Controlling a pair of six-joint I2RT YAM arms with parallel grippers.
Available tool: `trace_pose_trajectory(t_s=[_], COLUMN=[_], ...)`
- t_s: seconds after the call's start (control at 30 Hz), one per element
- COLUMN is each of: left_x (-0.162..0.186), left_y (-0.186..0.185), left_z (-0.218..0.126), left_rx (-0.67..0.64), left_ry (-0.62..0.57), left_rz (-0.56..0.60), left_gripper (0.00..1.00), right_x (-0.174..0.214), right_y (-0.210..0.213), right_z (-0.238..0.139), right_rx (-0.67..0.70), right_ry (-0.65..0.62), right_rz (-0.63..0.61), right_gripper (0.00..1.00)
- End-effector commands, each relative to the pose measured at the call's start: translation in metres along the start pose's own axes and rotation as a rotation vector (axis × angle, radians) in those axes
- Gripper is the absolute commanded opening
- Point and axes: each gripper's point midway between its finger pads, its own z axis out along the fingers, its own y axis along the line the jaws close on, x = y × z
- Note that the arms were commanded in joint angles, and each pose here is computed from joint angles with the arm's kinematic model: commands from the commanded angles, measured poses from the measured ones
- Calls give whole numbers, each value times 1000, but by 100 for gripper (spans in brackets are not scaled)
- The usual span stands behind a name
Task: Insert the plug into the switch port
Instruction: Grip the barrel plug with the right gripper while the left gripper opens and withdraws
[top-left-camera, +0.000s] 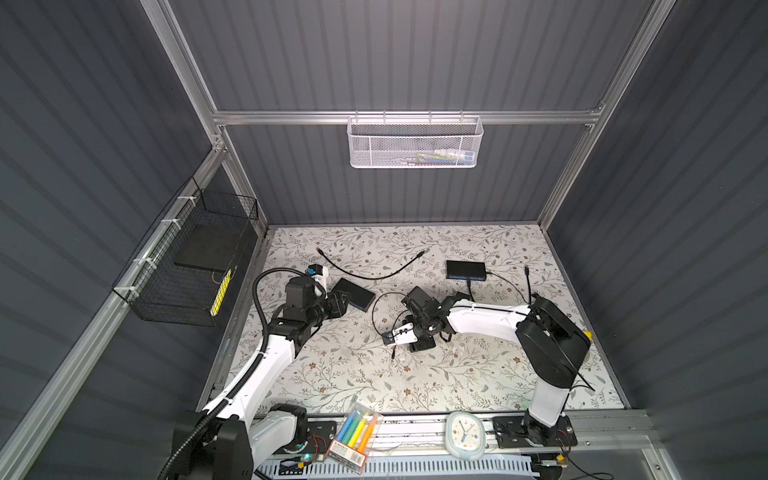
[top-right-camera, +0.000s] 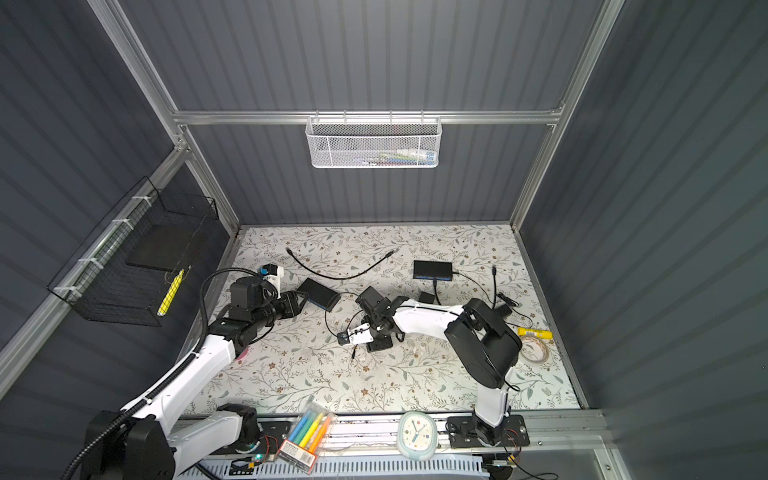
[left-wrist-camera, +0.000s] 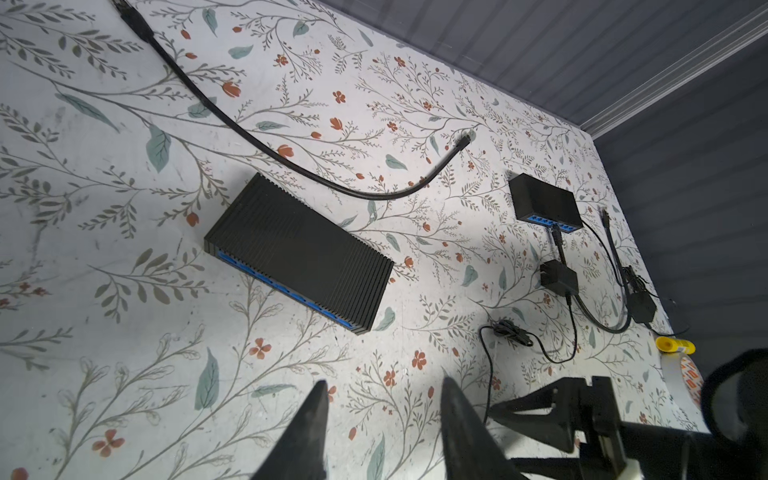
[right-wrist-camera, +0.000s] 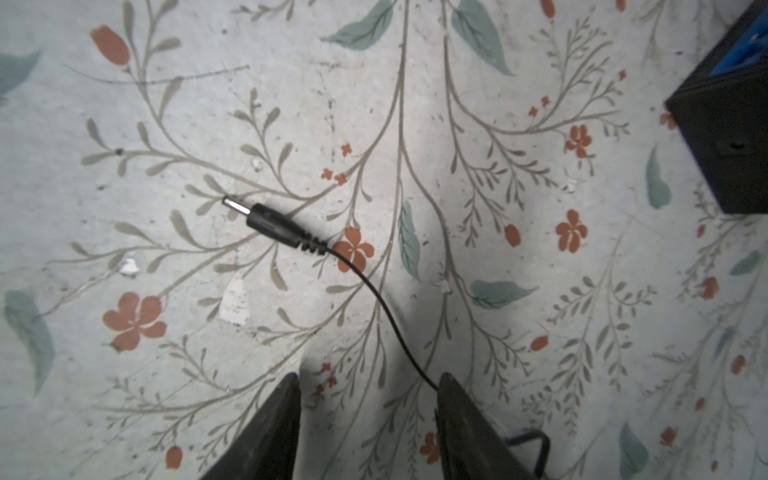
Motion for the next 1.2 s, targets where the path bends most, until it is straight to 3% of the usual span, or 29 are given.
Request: trace_pose_trajectory(t_s=[0.0, 0.37, 0.57, 0.83, 0.93, 1.17], left_x=[2, 6, 6, 6, 6, 10], left_y=[-3, -4, -4, -5, -6, -21], left_z=[1, 4, 4, 0, -2, -2], left_rx=[34, 49, 49, 50, 50, 144], left_ry=[4, 19, 19, 17, 17, 38], left_rz=[-9, -10, -10, -6, -6, -12], left_gripper=[45, 44, 44, 43, 43, 43], right_x=[-5, -10, -2, 0, -4, -14], right_y=[-15, -11, 10, 4, -11, -58], right_z=[2, 12, 20, 23, 14, -22], right_rx=[54, -1, -120, -101, -46, 132], right_ry=[6, -5, 29, 37, 8, -94], right_rz=[-26, -38, -16, 2, 53, 321], right_gripper=[52, 49, 33, 4, 0, 0])
